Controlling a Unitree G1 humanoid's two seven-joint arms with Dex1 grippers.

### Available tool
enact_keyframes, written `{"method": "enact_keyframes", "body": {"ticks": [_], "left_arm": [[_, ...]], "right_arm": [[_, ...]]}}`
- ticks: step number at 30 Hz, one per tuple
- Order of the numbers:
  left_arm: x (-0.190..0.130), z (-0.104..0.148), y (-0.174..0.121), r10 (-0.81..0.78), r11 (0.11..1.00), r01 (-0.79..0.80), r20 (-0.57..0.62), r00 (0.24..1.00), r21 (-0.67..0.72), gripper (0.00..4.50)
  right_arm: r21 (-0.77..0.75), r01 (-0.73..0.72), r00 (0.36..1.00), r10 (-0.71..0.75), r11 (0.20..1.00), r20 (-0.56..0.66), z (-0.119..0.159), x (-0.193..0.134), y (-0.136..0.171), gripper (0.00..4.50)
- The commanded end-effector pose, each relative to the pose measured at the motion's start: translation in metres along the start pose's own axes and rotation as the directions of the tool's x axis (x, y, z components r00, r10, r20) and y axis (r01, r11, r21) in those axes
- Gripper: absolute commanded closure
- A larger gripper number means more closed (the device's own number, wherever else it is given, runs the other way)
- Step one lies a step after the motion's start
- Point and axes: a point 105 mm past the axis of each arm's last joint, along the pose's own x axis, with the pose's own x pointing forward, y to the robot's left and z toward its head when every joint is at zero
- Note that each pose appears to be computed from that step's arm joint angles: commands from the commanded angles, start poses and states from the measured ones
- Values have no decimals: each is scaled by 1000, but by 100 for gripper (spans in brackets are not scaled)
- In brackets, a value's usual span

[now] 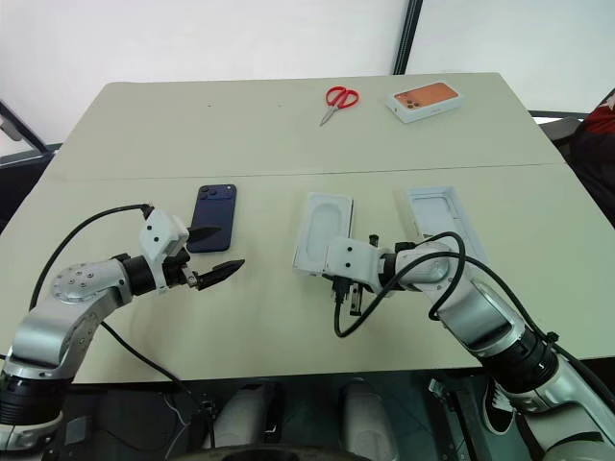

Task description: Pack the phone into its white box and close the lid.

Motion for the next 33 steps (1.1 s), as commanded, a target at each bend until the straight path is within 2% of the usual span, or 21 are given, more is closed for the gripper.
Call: {"method": "enact_keyframes", "body": {"ticks": [1, 6, 9, 14, 17, 19, 22, 27, 30, 31, 33], "left_arm": [[-10, 8, 9, 35, 999, -35, 23, 999, 22, 0], [-13, 8, 10, 50, 999, -50, 24, 998, 20, 0], [-17, 7, 9, 66, 998, -67, 22, 998, 15, 0], [-28, 4, 16, 125, 992, -125, 9, 992, -7, 0], [-41, 3, 34, 228, 972, -227, 15, 974, -66, 0], [-48, 0, 48, 306, 946, -304, -1, 952, -117, 0], [-56, -12, 67, 407, 881, -411, -70, 911, -233, 0], [-65, -19, 96, 543, 729, -550, -144, 827, -408, 0], [-61, -15, 101, 543, 699, -555, -170, 822, -451, 0], [-54, -23, 100, 500, 692, -558, -253, 828, -458, 0], [-45, -29, 101, 456, 664, -557, -321, 830, -499, 0]], "right_arm": [[-56, -99, 994, 101, 993, 39, 8, -2, 10, 443], [-115, -134, 990, 137, 984, 23, 1, 1, 9, 443], [-64, -181, 982, 184, 981, 46, 4, -2, 11, 350], [-20, -115, 979, 117, 993, 167, 28, -7, -1, 113], [64, -38, 957, 17, 997, 288, 53, -11, -23, 113], [109, 12, 947, -46, 994, 317, 63, -8, -36, 113], [216, 73, 937, -141, 974, 319, 75, 10, -57, 203], [263, 113, 944, -186, 958, 273, 93, 44, -70, 446], [263, 181, 946, -241, 948, 216, 94, 63, -81, 446], [204, 236, 947, -272, 950, 170, 92, 76, -86, 446], [115, 288, 946, -301, 951, 122, 91, 93, -89, 446]]}}
